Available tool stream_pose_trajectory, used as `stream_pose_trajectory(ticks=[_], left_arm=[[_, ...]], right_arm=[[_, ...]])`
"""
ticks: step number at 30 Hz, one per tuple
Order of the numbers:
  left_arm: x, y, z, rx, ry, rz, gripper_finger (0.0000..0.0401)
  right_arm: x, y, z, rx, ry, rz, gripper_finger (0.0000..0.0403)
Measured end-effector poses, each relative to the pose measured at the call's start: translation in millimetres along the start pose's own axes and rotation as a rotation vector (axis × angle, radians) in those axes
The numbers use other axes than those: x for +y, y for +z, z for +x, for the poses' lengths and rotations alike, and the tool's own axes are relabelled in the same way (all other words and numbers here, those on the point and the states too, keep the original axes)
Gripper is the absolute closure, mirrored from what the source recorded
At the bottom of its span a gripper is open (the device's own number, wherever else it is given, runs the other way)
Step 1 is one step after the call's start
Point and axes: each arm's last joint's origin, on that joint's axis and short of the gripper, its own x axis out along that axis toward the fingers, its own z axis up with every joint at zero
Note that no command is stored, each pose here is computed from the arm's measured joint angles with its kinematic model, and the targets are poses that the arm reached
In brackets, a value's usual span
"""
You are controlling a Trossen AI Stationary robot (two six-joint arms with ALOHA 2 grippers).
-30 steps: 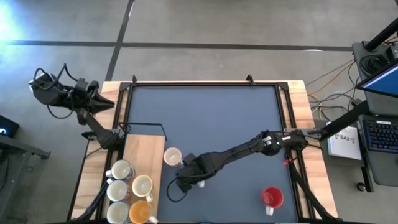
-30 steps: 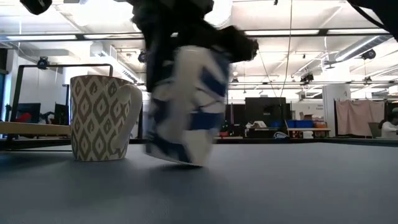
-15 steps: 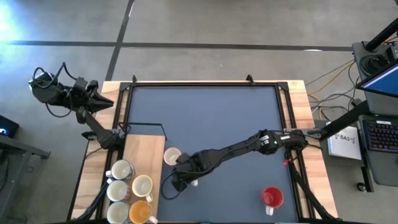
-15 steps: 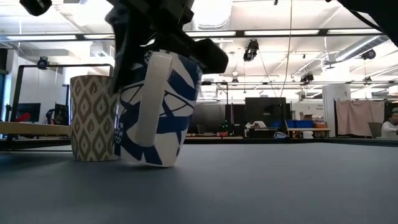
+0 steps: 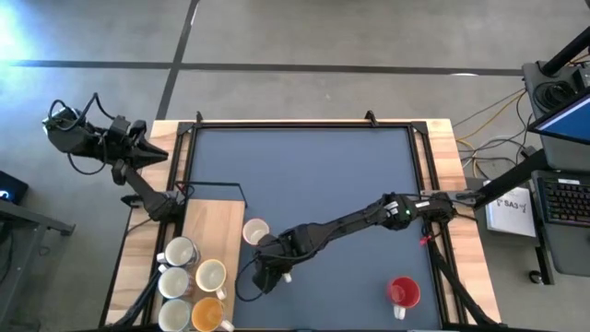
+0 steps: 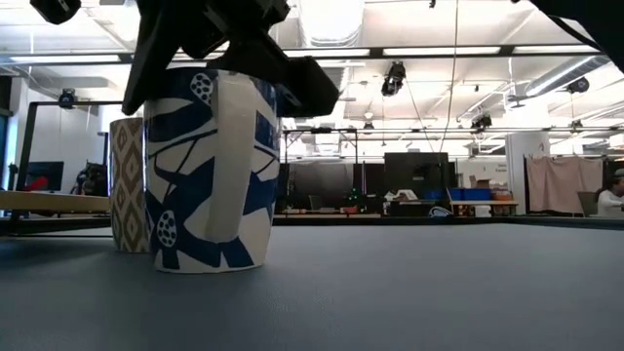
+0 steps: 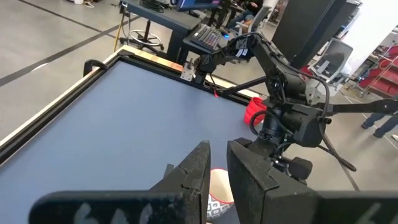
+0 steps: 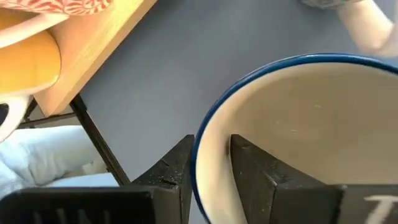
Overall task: Place coffee mugs
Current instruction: Move the orange mug to the center of the table
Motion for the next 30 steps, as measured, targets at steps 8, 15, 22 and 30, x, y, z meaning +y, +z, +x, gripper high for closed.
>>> stream_pose_trajectory(ticks=[8,15,22,30], left_arm=[[0.0,0.0,0.0,0.000,-0.001,0.000,0.0365],[-0.1,0.0,0.1,0.001,-0.001,0.001,0.0365],[-0.2,0.0,0.1,0.002,-0.001,0.001,0.0365],[-1.4,0.1,1.9,-0.010,0.015,-0.029,0.0365]], right_arm=[[3.4,-1.7,-20.4,0.026,0.020,-0.020,0.0314],[2.7,-6.4,-62.0,0.005,-0.039,-0.032,0.0324],[-14.2,-25.2,-106.5,0.094,-0.247,-0.029,0.0326],[-16.3,-51.2,-113.7,0.147,-0.392,-0.135,0.0321]])
